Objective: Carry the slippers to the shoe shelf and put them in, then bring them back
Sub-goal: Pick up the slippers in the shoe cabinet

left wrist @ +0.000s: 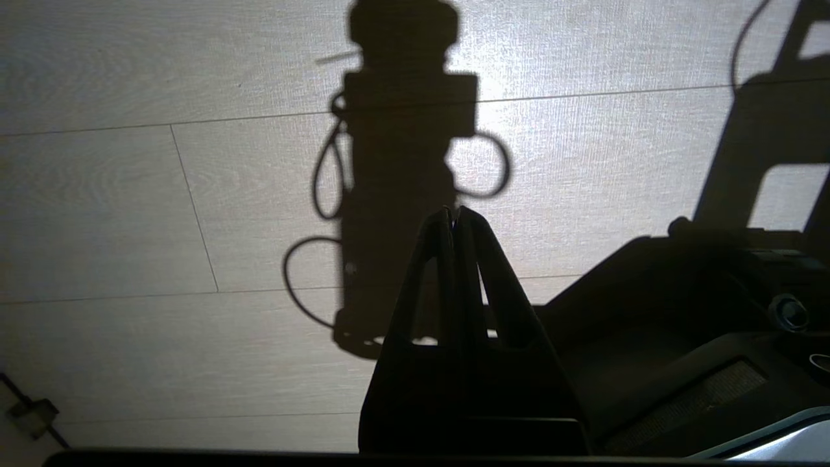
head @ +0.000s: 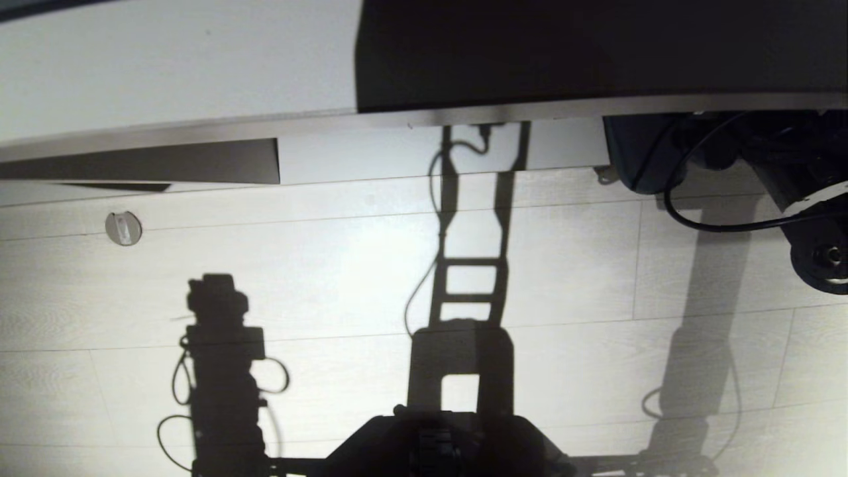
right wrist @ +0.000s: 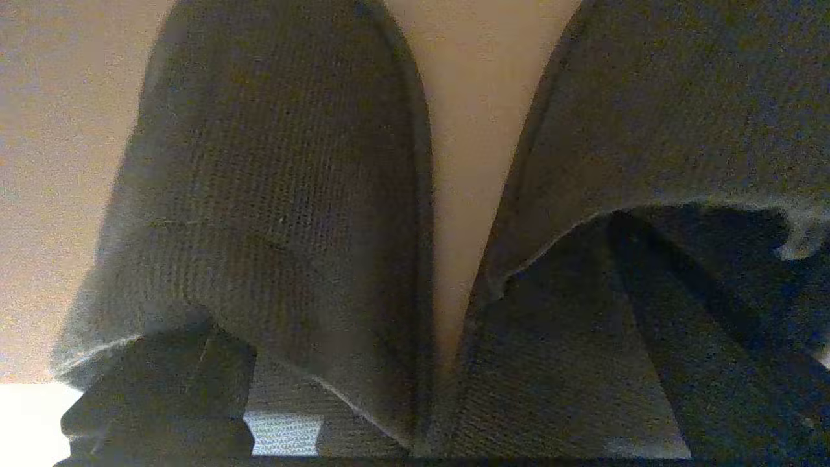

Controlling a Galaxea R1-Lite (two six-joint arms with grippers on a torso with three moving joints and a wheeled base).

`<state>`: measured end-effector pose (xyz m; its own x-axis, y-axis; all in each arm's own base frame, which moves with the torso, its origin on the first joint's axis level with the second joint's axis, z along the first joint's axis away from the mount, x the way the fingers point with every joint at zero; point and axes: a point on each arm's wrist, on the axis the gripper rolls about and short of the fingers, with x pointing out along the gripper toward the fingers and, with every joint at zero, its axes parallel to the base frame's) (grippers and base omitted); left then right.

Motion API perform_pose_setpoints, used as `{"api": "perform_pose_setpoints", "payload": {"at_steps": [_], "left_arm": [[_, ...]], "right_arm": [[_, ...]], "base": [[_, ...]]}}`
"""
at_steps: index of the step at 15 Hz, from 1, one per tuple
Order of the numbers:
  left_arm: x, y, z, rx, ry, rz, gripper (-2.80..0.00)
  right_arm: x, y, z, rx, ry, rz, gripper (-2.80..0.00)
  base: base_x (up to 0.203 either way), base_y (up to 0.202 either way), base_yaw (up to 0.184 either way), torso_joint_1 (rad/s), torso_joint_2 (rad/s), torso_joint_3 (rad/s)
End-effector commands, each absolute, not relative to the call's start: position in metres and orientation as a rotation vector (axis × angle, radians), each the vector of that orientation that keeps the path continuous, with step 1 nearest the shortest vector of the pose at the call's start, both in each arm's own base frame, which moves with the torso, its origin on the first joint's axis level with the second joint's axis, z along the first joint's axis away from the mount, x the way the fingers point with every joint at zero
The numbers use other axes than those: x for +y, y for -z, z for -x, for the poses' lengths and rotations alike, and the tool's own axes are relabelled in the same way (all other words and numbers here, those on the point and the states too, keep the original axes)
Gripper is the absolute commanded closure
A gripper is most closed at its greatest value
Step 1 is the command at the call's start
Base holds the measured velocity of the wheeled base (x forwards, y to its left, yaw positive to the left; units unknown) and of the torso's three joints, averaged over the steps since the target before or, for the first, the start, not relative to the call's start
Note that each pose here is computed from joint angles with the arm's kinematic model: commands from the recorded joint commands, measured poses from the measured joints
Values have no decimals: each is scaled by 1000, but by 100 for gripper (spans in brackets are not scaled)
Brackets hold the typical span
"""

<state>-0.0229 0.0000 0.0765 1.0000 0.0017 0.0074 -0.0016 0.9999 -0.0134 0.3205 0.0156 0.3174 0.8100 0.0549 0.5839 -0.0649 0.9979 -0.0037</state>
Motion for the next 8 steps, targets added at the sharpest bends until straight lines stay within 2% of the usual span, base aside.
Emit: {"api": "perform_pose_setpoints", "payload": {"at_steps": [1, 8], "left_arm": [[0, -77, 23, -6, -1, 14, 0], [0, -77, 23, -7, -2, 14, 0]], "right_arm": [[16, -316, -328, -627, -65, -16, -280], [14, -325, -339, -674, -55, -16, -280]], "base": [[0, 0, 0, 0, 0, 0], [0, 0, 0, 0, 0, 0]]}}
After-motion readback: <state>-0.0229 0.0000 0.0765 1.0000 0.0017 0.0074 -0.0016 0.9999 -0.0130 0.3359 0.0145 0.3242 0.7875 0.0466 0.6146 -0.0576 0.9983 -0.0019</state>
